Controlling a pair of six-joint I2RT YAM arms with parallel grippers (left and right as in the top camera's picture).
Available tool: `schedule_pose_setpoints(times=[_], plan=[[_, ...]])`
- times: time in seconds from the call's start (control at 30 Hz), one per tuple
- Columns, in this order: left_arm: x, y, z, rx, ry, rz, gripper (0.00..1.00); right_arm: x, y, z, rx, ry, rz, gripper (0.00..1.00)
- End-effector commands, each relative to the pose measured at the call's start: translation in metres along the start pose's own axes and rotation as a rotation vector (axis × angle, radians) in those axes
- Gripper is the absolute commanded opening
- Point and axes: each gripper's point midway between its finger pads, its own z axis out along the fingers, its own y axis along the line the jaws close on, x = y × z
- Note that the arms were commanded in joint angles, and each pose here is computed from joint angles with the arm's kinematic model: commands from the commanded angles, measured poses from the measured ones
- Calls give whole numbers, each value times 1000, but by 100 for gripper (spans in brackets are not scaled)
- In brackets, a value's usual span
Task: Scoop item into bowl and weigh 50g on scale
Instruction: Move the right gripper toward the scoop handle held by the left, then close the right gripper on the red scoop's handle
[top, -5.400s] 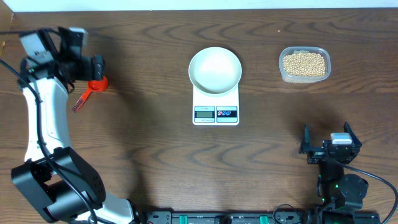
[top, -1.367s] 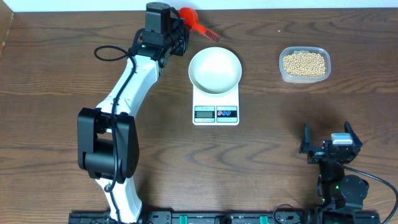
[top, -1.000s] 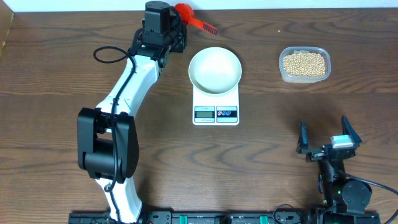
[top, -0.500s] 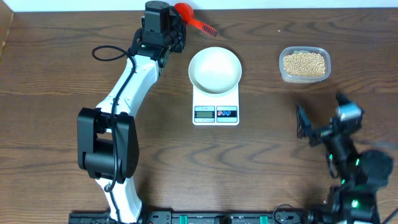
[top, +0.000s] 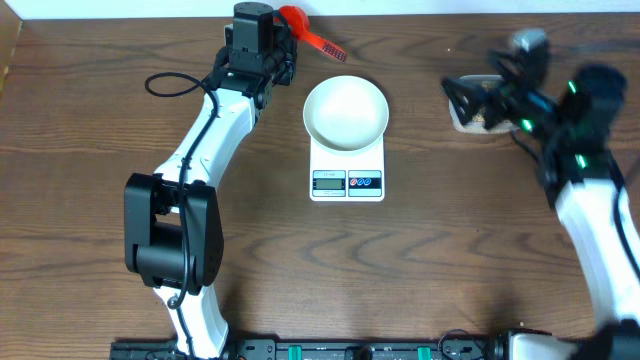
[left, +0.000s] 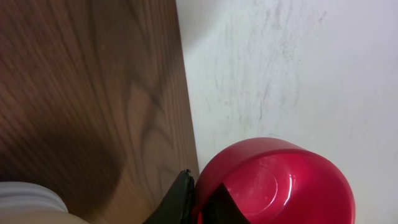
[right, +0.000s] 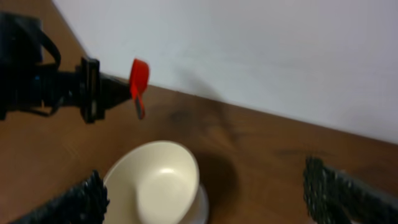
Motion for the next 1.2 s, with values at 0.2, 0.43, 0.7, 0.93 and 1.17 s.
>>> schedule_pose_setpoints(times=[0.2,0.43,0.7,0.93,1.17], plan=[[-9,-9,-11,15,-56,18,7,-4,25,106,-202,129,48,99],[-15,-2,-11,-13,-93,15,7,13,57,147,-290,134,-4,99],[-10,35,-14,-166,-81,13,7,28,68,158,-245,180,31,99],[-8,35,-14,-163,-75,15,7,22,78,165,-232,172,148,66],[12,16,-11,-89,38,13,7,21,62,167,-132,173,362,60]])
